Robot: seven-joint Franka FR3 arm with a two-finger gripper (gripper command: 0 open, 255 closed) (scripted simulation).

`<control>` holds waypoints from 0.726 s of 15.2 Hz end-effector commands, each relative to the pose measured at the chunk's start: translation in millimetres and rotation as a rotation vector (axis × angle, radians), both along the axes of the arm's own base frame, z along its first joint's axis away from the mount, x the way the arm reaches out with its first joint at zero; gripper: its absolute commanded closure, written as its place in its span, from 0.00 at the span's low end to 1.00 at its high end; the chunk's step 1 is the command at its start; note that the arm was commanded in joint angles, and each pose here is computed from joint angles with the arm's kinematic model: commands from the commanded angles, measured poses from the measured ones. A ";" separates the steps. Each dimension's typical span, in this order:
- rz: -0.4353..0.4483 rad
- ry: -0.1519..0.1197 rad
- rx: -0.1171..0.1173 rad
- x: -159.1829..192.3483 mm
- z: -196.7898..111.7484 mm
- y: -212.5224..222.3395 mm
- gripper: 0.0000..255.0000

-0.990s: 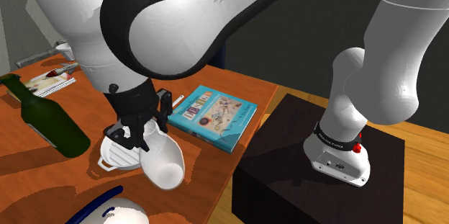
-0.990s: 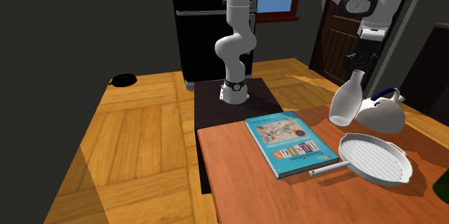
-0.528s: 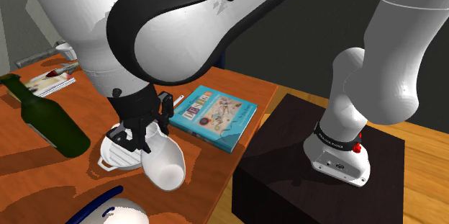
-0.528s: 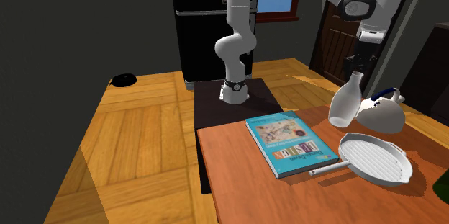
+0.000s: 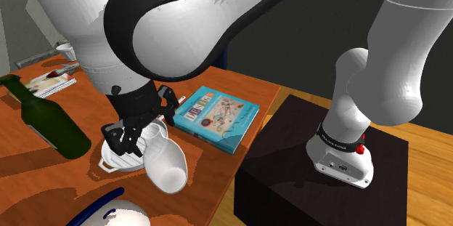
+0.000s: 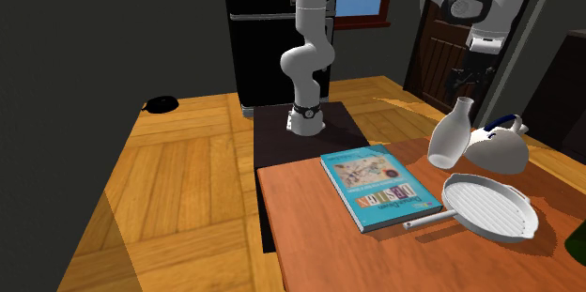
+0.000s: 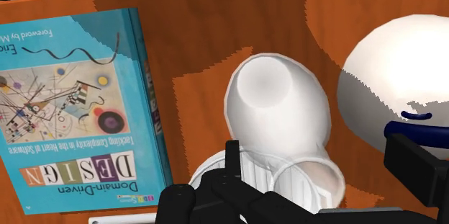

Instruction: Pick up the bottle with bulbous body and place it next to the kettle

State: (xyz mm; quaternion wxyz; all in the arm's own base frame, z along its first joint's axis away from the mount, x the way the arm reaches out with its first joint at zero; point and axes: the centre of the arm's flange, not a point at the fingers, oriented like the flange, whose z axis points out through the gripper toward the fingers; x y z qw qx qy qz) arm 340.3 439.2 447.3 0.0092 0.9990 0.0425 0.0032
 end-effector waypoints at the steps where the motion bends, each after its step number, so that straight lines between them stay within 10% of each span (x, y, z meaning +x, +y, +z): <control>1: 0.000 0.000 0.000 0.0 19.9 0.5 0.00; 11: 0.000 0.000 0.000 -0.2 43.5 0.9 0.00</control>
